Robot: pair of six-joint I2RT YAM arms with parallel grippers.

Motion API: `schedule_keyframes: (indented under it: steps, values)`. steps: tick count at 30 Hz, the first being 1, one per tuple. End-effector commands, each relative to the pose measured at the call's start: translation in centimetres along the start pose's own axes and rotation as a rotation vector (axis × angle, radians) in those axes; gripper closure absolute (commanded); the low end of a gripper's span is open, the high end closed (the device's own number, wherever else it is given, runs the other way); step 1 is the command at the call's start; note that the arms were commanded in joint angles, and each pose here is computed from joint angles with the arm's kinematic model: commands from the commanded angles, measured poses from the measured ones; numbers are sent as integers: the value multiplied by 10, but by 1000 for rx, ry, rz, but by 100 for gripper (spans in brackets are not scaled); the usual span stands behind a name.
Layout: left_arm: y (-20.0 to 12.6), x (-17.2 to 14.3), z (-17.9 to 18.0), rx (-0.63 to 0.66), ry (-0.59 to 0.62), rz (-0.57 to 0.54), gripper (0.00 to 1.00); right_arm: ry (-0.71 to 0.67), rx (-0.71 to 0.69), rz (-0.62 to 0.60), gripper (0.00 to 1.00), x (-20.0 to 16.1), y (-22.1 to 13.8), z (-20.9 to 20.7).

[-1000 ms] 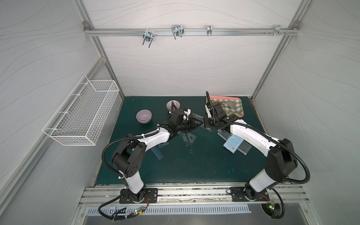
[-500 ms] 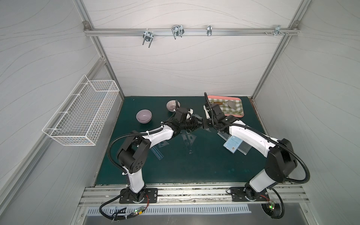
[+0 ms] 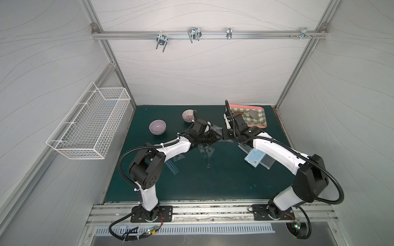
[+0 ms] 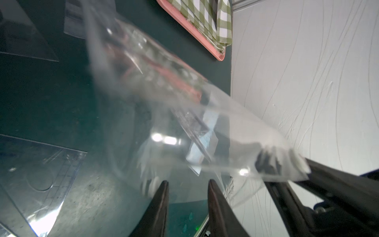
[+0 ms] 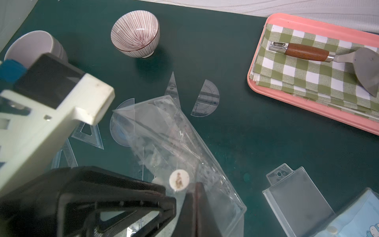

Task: Open the ruler set and take out the ruler
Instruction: Take out the rulers from the ruler set bag.

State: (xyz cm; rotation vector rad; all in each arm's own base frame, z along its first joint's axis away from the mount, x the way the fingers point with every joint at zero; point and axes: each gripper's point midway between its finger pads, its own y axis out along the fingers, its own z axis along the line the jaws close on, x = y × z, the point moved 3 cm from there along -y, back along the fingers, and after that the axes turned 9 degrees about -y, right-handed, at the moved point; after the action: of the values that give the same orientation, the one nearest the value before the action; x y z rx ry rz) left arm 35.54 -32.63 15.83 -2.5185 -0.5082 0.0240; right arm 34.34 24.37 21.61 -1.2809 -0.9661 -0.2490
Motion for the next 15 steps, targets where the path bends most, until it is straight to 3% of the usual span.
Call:
schedule_keyframes:
  steps: [1,8,15]
  values:
    - [2,13,-17,-30,47,-69,66,-9,8,-44,100,6,-14,4]
    - [2,22,-27,-76,44,-121,62,-17,13,-37,100,-1,-14,7]
    - [18,20,-22,-11,52,-78,67,-21,13,-56,100,4,-19,8]
